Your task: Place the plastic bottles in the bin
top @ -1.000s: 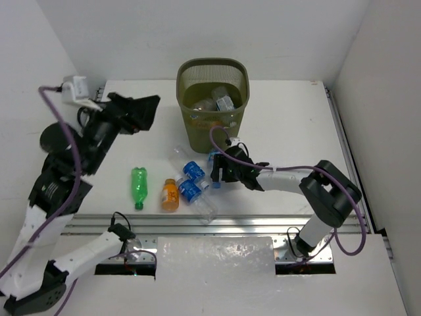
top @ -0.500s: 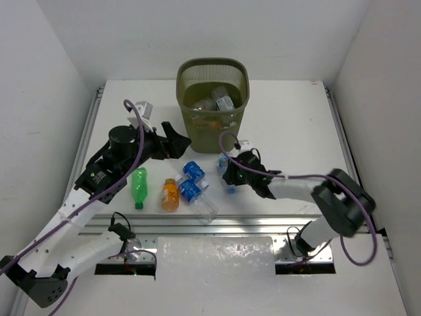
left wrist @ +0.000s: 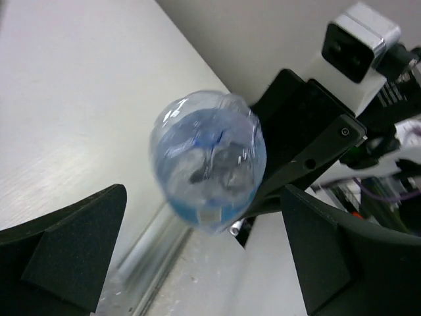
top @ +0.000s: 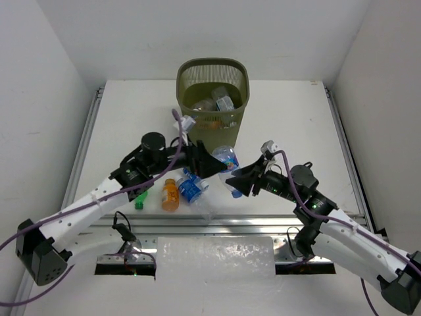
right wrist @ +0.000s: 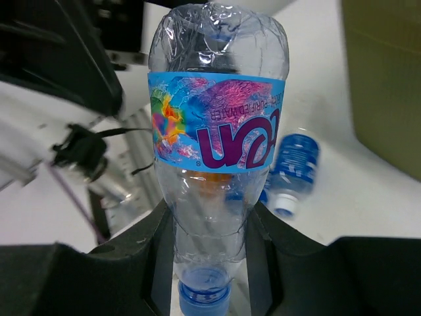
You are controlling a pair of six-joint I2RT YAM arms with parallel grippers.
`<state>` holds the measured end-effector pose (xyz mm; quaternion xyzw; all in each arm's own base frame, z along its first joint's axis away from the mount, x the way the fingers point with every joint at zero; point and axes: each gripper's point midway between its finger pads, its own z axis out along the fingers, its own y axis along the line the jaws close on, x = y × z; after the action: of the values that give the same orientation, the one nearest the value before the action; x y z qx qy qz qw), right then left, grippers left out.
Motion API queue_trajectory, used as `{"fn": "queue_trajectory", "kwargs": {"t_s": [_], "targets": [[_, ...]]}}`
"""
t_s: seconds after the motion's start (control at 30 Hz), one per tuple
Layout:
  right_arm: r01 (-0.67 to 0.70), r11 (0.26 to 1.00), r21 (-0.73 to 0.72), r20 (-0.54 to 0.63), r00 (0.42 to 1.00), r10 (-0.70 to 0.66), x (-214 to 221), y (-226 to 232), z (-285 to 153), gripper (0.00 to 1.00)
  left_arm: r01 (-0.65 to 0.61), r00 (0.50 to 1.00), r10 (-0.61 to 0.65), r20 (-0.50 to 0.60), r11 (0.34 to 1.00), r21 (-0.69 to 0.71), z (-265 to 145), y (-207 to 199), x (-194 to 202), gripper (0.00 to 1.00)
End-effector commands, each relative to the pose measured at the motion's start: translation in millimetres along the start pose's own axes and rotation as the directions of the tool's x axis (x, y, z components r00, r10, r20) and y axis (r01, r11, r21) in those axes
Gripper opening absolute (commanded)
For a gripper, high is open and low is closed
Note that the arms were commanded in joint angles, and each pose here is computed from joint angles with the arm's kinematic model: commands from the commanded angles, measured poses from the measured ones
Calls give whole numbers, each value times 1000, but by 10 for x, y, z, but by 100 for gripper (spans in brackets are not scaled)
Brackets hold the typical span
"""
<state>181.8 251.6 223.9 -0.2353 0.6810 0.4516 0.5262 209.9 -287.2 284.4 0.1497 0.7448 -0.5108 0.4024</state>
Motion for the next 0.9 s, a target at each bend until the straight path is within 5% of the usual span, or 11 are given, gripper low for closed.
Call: {"fn": "queue_trajectory", "kwargs": {"t_s": [0.0, 0.13, 0.23, 0.27, 0.3, 0.4, 0.53, 0.6, 0.73, 0.83, 0.87], "targets": [[55, 977, -206, 41, 998, -48, -280, 463, -75, 23, -71, 995, 59, 78, 985, 160, 108, -539, -306, 100], [77, 964, -254, 65, 996, -63, -425, 589, -81, 25, -64, 997, 52, 54, 970, 233, 217, -658, -305, 75], [86, 970, -226, 108, 992, -63, -551, 567, -68, 37, -64, 998, 57, 34, 952, 299, 255, -825, -369, 0], [88, 972, -217, 120, 991, -63, -588, 567, -84, 76, -91, 995, 75, 62, 945, 313, 240, -924, -498, 0], [77, 978, -194, 114, 992, -56, -588, 533, -94, 99, -91, 995, 77, 60, 955, 281, 243, -909, -538, 0], [39, 998, 56, 84, 996, -43, -557, 126, -171, 99, -118, 966, 122, 229, 993, -32, 172, -685, -1198, 0], [32, 907, 421, -79, 997, 1, -254, -507, -416, 99, -136, 878, 301, 372, 902, -409, -154, -503, -2137, 0], [67, 895, 441, -163, 987, 6, -94, -581, -425, 99, -101, 881, 343, 325, 809, -579, 22, -58, -2316, 0], [95, 925, 367, -268, 963, 7, 113, -520, -331, 99, -94, 897, 343, 278, 765, -638, 265, 330, -2763, 3], [86, 940, 330, -344, 938, 35, 224, -477, -232, 99, -96, 916, 325, 235, 747, -658, 530, 714, -2879, 38], [87, 946, 311, -349, 937, 29, 226, -462, -187, 99, -90, 928, 309, 207, 727, -681, 643, 976, -2845, 61]]}}
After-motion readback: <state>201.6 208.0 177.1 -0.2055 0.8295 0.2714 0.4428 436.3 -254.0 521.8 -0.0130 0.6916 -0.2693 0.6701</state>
